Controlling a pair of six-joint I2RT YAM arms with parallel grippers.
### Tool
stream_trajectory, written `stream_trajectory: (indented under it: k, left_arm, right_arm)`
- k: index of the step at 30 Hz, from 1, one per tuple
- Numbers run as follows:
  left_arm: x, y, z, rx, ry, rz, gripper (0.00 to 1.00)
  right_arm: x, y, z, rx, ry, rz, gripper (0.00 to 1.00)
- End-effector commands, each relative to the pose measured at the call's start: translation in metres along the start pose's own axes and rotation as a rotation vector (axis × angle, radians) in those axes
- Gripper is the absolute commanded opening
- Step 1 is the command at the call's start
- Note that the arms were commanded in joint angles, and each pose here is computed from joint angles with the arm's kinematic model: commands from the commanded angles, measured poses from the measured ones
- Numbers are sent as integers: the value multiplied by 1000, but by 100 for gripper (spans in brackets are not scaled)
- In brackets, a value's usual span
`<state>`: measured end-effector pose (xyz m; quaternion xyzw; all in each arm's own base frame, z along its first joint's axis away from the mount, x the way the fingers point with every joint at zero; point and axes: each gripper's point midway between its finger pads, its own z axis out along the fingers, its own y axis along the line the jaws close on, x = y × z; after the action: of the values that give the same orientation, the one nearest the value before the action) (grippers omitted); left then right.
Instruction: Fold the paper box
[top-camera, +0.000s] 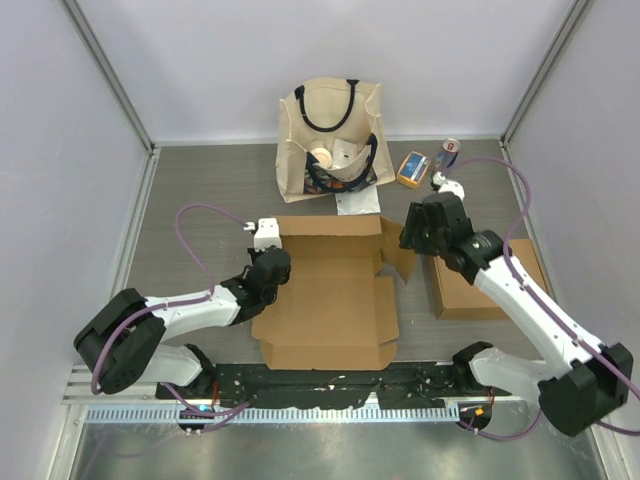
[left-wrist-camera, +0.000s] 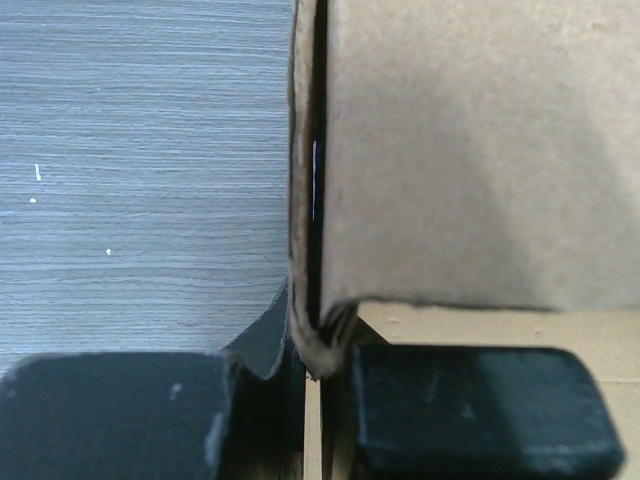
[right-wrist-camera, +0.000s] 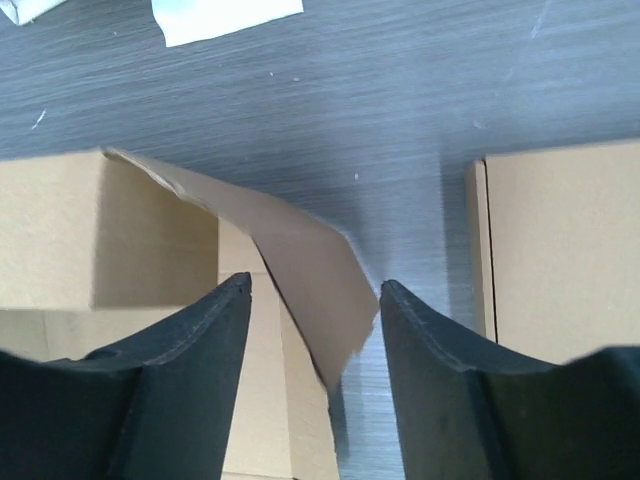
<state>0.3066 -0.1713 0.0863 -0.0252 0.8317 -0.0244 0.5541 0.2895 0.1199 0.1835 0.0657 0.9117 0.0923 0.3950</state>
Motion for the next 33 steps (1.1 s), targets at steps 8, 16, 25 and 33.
stream_trajectory:
  k: [8,16,25,33]
  left_arm:
    - [-6,2,0,-24,-27,-20,0]
    - [-6,5,1,-58,-28,-69,0]
    - [-6,15,3,-132,-34,-96,0]
    - [5,17,4,-132,-13,-85,0]
  right_arm:
    - [81,3,10,-191,-104,222,86]
    - [104,-19,33,-19,-103,330,56]
    - [101,26,25,-326,-173,408,23]
    - [111,6,71,-191,-223,506,1]
